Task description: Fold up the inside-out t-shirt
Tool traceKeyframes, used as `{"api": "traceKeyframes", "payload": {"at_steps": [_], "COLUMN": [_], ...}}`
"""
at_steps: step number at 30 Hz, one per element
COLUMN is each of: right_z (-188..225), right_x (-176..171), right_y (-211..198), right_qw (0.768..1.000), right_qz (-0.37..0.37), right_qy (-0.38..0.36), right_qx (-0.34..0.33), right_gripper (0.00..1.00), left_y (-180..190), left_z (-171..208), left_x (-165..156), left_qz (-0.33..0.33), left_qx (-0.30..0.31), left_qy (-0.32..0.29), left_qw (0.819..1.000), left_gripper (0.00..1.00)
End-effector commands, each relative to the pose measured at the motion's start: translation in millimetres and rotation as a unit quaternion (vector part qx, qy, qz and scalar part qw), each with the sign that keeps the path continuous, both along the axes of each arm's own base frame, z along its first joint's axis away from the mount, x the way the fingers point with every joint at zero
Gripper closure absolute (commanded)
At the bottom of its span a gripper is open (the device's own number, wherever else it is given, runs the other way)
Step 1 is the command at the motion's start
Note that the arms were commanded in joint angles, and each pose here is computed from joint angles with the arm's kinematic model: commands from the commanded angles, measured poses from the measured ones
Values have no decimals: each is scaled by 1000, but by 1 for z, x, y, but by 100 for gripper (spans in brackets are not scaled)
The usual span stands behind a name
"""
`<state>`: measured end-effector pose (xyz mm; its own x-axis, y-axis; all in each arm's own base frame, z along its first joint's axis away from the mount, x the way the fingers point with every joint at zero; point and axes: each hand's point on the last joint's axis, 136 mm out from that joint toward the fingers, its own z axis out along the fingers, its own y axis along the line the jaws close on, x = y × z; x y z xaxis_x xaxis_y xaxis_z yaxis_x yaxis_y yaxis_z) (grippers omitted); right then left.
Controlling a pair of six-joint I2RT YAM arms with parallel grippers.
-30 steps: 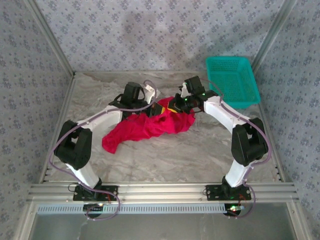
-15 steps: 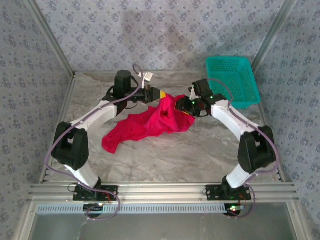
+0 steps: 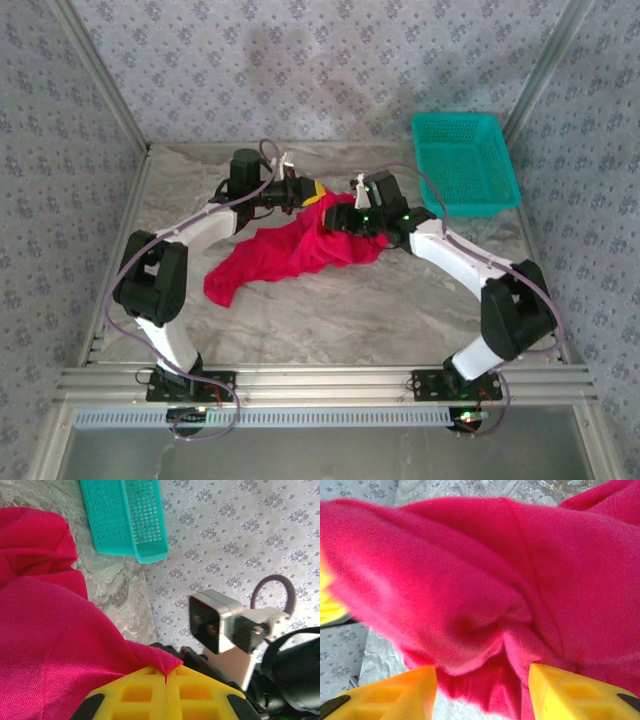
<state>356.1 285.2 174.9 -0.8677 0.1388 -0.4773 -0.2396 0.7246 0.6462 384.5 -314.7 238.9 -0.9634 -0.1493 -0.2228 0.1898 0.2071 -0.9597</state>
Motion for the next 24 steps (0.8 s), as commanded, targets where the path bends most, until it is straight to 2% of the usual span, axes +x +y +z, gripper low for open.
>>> {"api": "traceKeyframes", "payload": {"at_steps": [1,3,4,8,14,18,20,24], "right_z": [6,2,15,23,32,27,29,41], "right_x": [21,28,35,42,39,41,37,22], "right_y": [15,17,21,25,14,10,10,2], "right_qw": [1000,999,998,998,998,997,998,999], "right_qz": [-10,-21,-25,-34,-58,-67,-61,-48], "right_qy": [-14,-12,-25,-22,-13,4,11,16], "right_qx": [24,31,43,55,37,33,30,17], "right_gripper": [45,46,47,60,62,90,100,100], "left_y": [-1,-1,-1,-1,-1,-1,1,11], "left_z": [9,9,9,7,0,1,2,-3], "left_x": [1,0,0,0,1,2,4,11], "left_qz": [1,1,1,0,4,3,4,18], "left_qx": [-15,-16,-16,-15,-17,-21,-18,-1], "left_qy": [-13,-12,-13,-11,-4,-4,-5,-8], "left_qw": [1000,1000,1000,1000,1000,1000,1000,1000], "left_gripper": [100,100,100,100,100,100,100,100]}}
